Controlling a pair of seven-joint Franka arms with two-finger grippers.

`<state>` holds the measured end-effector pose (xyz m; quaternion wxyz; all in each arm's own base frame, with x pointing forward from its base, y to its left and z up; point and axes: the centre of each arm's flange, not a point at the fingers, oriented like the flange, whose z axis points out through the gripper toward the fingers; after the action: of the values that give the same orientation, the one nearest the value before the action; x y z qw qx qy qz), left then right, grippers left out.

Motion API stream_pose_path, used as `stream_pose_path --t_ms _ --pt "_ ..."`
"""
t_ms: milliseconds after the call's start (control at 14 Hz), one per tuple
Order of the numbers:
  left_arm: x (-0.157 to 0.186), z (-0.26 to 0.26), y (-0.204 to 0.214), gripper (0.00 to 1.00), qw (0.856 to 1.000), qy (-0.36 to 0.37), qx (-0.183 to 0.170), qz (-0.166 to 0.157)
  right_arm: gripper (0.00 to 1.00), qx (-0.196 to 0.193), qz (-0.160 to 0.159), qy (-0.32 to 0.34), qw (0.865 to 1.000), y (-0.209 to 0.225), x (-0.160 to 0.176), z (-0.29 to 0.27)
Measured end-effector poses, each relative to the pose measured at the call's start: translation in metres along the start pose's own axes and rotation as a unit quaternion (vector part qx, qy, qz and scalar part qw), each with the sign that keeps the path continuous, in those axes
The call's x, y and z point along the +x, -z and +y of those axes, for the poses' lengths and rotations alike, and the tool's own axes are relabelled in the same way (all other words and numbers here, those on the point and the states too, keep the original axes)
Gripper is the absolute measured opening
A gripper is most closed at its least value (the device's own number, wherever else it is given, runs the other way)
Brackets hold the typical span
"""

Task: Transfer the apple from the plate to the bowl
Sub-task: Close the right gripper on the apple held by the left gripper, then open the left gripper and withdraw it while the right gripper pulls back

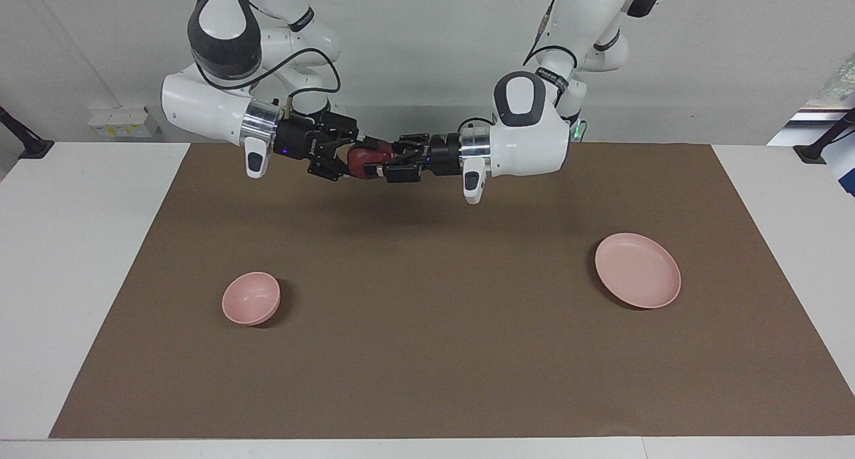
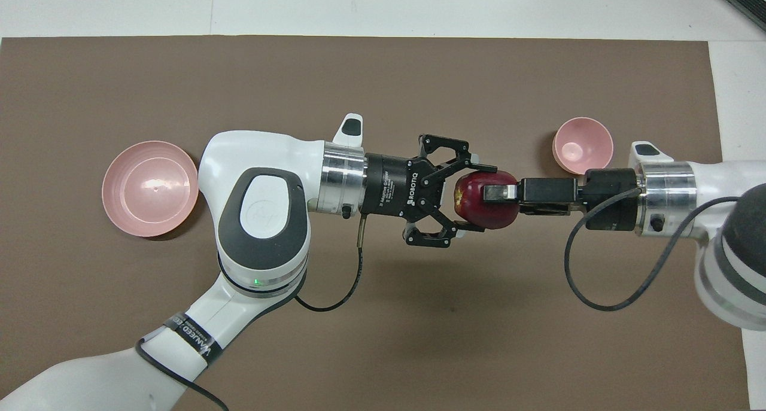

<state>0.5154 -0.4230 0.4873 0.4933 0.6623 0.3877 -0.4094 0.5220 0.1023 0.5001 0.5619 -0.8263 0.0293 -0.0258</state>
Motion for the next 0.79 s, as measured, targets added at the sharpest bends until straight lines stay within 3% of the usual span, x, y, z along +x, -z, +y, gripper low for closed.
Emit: stream_pose_path --t_ms 286,500,786 --pt "0.0000 -0.0002 -0.0002 0.81 1.000 0.001 0.001 0.001 0.85 0.000 0.000 -0.001 1.000 -0.0001 -0.0002 0.0003" --pt "-0.0083 -0.0006 -0.0060 1.00 1.000 -0.003 0.007 0.000 0.84 -0.004 -0.003 -0.006 1.000 -0.0034 -0.0020 0.0064" --pt "-0.0067 0.0001 -0.0033 1.00 0.999 -0.021 0.020 0.020 0.84 -0.006 -0.001 -0.009 1.000 -0.0025 -0.0016 0.0097"
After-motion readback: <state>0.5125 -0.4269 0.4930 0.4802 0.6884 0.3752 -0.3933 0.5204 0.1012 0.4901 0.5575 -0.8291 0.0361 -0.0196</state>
